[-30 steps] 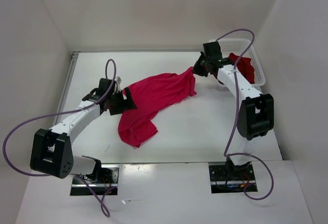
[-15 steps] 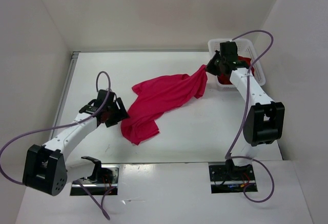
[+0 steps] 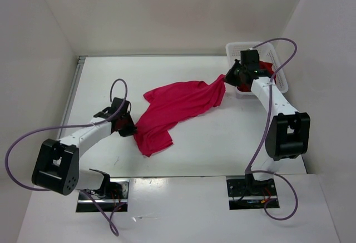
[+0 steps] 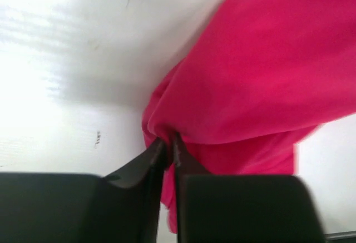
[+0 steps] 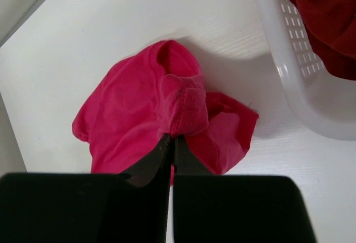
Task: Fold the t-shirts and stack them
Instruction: Flatten out the tshirt
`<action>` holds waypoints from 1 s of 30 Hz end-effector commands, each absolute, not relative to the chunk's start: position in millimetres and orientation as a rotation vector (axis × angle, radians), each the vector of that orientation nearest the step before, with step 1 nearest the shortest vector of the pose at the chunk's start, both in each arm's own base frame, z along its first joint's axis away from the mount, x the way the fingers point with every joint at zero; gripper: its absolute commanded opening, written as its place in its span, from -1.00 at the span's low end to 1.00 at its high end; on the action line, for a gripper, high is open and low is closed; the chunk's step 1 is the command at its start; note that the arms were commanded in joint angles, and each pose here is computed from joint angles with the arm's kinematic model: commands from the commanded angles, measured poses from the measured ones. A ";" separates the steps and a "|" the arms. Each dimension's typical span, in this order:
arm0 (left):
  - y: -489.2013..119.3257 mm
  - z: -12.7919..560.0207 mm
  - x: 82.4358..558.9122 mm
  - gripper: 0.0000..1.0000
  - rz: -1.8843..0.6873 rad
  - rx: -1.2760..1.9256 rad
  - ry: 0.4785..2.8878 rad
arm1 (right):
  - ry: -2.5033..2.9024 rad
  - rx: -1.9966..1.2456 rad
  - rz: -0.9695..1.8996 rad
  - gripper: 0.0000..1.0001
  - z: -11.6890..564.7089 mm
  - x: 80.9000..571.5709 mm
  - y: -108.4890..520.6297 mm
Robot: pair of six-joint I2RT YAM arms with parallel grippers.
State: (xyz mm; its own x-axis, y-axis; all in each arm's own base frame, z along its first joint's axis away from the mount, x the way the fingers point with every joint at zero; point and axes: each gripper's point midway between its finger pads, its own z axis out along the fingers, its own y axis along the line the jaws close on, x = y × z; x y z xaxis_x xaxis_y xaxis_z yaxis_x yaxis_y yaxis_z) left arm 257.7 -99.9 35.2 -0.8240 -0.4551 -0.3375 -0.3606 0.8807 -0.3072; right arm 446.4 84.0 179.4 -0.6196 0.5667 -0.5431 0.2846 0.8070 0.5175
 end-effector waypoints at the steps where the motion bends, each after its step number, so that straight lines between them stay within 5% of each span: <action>1: -103.5 96.5 303.5 -0.74 -0.385 -0.548 2.442 | 2.141 0.541 0.551 -1.00 227.0 445.9 84.8; 9: -52.9 334.0 356.3 -0.88 -0.422 -0.451 1.933 | 1.910 0.313 0.651 -1.00 373.2 390.2 103.7; 20: -14.2 495.3 315.5 -0.88 -0.282 -0.389 1.591 | 1.530 0.128 0.744 -1.00 553.1 274.6 106.4; 25: -14.4 538.9 310.5 -0.88 -0.280 -0.339 1.506 | 1.504 0.070 0.804 -1.00 573.8 257.2 115.0; 30: -32.1 507.4 343.5 -0.82 -0.319 -0.247 1.602 | 1.717 0.138 0.810 -1.00 494.6 300.3 124.9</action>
State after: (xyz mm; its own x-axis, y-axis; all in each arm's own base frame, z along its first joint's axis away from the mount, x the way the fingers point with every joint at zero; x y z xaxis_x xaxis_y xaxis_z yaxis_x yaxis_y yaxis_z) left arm 312.5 -21.4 537.5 0.0364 -0.4078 -0.9123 0.0027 0.9130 -0.4080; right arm 259.3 113.1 570.4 -0.1125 0.5254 -0.8434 -0.4225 0.7429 0.5192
